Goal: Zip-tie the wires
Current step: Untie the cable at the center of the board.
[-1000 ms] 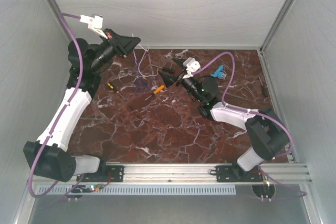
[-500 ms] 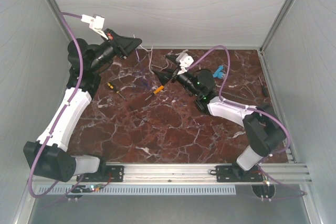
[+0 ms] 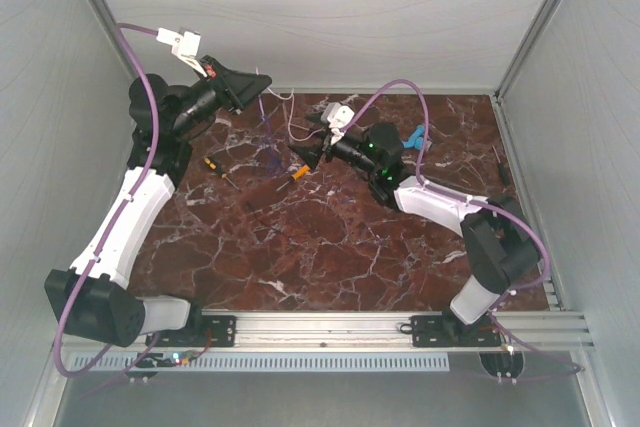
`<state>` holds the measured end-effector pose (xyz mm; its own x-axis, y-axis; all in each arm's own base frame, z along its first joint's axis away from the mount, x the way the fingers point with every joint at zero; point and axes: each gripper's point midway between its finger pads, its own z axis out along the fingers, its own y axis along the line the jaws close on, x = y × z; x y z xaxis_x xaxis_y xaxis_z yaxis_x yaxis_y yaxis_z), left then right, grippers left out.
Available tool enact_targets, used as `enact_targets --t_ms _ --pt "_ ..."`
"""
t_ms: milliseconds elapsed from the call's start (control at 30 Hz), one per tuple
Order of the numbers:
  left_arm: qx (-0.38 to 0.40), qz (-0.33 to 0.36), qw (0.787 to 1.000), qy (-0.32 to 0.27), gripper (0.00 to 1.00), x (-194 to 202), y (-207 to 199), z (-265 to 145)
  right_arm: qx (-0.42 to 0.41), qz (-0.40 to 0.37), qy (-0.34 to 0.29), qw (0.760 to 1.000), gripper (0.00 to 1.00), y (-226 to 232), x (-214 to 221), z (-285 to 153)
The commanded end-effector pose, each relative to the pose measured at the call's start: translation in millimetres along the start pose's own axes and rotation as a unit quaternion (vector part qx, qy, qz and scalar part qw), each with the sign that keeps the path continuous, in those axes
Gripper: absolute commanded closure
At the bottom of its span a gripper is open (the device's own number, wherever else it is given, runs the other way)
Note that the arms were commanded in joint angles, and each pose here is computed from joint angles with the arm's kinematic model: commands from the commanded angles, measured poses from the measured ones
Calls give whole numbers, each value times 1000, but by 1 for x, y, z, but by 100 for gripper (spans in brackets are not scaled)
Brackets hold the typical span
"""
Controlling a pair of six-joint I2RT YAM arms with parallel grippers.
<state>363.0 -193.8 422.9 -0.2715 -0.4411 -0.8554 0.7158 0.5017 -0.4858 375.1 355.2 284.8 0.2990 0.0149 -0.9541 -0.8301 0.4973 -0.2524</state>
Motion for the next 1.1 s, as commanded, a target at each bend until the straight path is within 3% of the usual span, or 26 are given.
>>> enact_targets --t_ms 0,200,633,733,867,1067 --pt "30 33 999 -19 100 -14 -17 -4 -35 -30 0 999 29 0 -2 2" --pt "32 32 999 -17 100 -13 -17 -3 -63 -55 22 996 39 1 9 1" --pt "35 33 999 -18 100 -14 -18 -4 -48 -152 76 984 43 -14 33 0" --pt "35 31 999 -16 100 -13 -18 -3 -40 -172 76 981 56 -15 34 3" --pt "33 31 999 -16 100 -11 -16 -3 -44 -179 68 980 97 -11 29 5" --pt "4 28 999 -26 100 -11 -6 -5 -20 -187 62 980 100 -12 24 1"
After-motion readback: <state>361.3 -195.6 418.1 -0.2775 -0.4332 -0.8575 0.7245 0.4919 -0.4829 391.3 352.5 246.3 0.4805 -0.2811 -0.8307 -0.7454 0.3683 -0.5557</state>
